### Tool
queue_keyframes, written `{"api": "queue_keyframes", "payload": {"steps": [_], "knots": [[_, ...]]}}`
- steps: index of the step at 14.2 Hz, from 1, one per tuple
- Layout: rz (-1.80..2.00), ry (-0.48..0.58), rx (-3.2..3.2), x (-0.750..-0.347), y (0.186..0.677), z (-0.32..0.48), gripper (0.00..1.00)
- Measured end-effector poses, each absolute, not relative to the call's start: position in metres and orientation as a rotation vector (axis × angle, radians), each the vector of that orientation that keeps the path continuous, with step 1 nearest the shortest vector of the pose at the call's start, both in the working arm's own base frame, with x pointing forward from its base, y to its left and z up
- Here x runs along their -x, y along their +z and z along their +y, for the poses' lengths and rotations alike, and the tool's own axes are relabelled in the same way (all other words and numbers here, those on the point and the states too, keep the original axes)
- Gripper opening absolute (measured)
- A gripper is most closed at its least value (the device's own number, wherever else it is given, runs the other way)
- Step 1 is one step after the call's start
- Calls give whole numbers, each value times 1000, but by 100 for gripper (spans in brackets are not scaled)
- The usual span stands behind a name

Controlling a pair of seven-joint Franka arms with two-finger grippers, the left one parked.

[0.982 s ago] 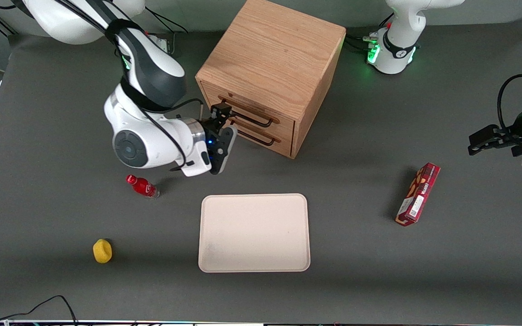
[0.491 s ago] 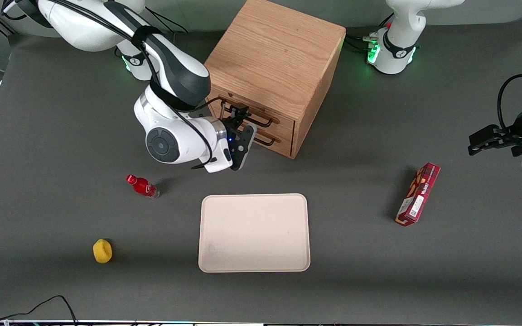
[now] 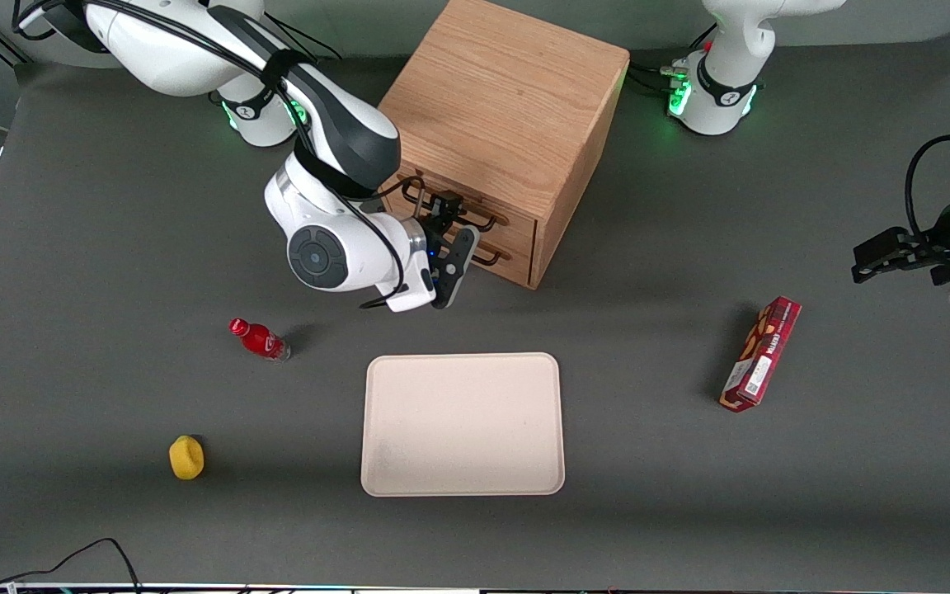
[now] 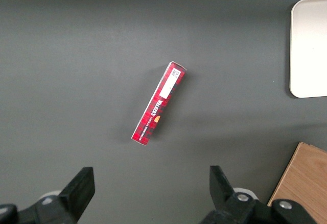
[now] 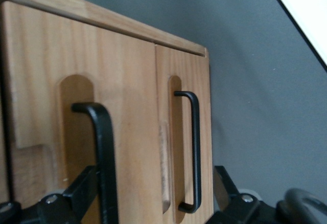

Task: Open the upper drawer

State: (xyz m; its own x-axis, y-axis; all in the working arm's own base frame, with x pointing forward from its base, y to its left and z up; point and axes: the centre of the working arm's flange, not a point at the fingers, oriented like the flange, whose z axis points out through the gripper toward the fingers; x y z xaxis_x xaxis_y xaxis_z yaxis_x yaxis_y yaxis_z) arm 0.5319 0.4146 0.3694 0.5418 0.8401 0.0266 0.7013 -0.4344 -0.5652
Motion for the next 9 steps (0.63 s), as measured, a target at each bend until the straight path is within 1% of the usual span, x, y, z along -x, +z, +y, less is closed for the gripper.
{"api": "queue_keyframes", "payload": {"steps": [6,7,9], "knots": [[-1270,340,2268,-535,366,417,100],[-1279,328,2275,-540,367,417,100],[-1282,278,2311,-562,364,408,100]]}}
